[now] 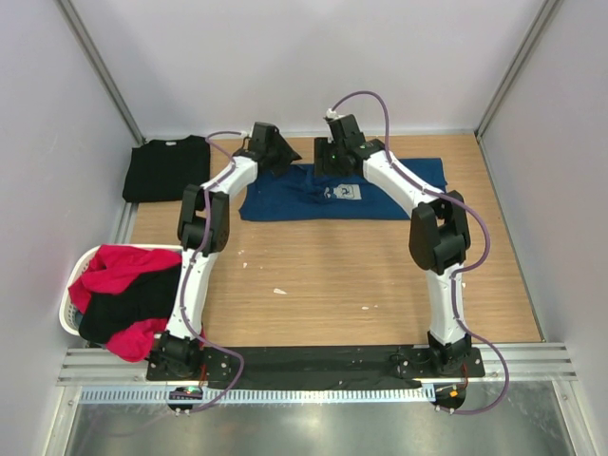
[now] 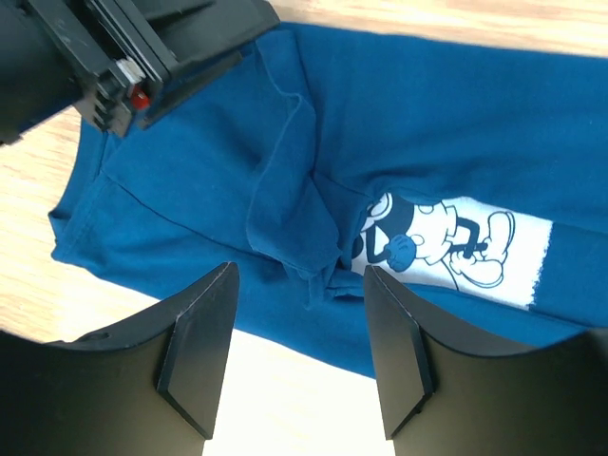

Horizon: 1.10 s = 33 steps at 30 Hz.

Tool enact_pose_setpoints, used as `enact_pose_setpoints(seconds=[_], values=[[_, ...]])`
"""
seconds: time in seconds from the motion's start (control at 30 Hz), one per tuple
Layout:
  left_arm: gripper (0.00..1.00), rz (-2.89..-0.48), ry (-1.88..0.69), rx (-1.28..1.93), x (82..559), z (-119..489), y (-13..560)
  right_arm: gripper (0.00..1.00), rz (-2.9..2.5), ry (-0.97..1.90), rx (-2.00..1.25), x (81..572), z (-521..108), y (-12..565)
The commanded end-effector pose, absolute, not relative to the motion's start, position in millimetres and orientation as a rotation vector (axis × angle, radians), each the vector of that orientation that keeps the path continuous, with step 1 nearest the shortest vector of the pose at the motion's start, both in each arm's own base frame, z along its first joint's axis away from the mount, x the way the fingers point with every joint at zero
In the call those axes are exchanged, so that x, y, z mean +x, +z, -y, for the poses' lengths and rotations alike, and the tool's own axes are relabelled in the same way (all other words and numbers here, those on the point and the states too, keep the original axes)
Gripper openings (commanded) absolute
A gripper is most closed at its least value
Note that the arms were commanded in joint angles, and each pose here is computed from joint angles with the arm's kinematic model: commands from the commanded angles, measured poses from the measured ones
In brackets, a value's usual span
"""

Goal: Fold and stack the t-shirts
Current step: Fold the tshirt

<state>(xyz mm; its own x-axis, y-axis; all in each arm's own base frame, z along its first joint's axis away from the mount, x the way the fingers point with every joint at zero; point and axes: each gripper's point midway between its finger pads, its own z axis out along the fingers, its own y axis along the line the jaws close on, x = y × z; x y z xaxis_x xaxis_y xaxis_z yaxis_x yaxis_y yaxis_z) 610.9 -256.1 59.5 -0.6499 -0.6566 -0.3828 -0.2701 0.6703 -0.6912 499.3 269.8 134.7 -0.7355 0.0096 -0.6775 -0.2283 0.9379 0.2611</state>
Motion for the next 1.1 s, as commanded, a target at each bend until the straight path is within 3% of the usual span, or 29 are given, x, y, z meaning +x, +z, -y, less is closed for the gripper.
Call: enact_pose_setpoints(seconds=[0.0,0.3,0.53,1.07], values=[[0.54,-2.197,-0.859,-0.71,623,262,68,0.6,-2.321,0.42,-0.16,507,-273,151],[0.41,-2.186,-0.894,-0.722,626,270,65,0.6,-2.355,0.407,-0.18,502,-275,136],[0.0,-2.142,-0.908,-0.704,632,271,83,0.59,-2.355,0.418,-0.185,504,-280,130],[0.0,-1.969,-0.837,-0.908,624,238,151,0.59,-2.341,0.537,-0.111,507,-310,137]])
